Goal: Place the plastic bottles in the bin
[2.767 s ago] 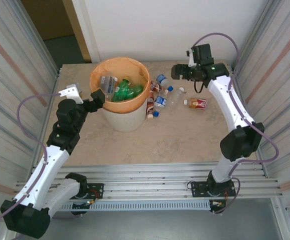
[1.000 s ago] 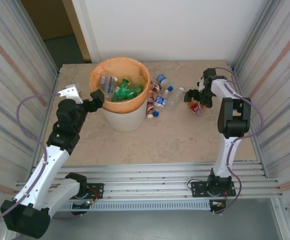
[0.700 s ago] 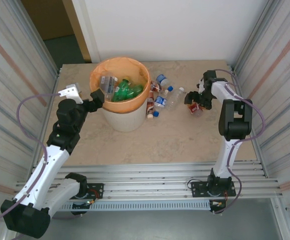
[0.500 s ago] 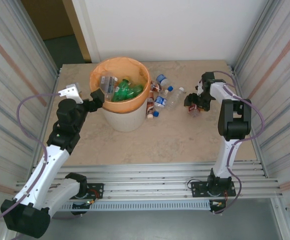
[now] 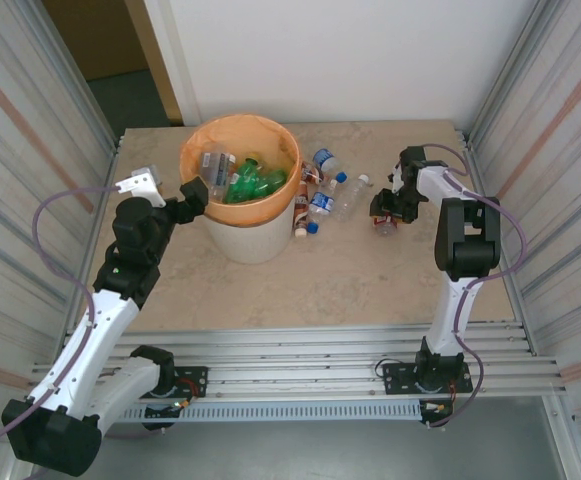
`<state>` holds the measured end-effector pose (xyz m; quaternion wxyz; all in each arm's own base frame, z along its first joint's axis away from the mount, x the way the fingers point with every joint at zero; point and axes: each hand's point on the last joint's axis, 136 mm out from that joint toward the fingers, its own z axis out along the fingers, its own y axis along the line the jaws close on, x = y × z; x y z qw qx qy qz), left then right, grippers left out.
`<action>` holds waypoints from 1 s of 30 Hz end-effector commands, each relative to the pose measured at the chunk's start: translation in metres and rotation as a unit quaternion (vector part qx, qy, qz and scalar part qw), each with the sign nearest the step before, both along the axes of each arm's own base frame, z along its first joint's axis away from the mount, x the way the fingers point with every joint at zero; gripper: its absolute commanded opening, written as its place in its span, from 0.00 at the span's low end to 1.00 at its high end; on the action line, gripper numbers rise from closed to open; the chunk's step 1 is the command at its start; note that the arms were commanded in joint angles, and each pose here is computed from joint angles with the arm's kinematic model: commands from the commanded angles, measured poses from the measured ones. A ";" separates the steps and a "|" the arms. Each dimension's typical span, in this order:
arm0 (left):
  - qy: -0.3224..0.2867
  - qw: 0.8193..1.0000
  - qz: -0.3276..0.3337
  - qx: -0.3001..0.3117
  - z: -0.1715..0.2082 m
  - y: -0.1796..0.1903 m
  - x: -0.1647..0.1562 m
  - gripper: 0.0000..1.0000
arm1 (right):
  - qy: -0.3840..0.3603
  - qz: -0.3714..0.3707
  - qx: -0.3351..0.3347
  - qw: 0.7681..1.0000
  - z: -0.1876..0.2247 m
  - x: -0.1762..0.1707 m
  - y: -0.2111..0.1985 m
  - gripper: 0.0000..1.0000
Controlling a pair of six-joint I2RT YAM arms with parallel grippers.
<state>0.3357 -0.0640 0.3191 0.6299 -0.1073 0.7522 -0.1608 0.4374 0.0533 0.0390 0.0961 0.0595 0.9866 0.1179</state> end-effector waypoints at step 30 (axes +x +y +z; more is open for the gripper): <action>-0.021 1.000 0.019 -0.006 0.013 0.012 -0.007 0.99 | -0.256 0.012 -0.001 0.967 0.225 -0.031 0.052 0.44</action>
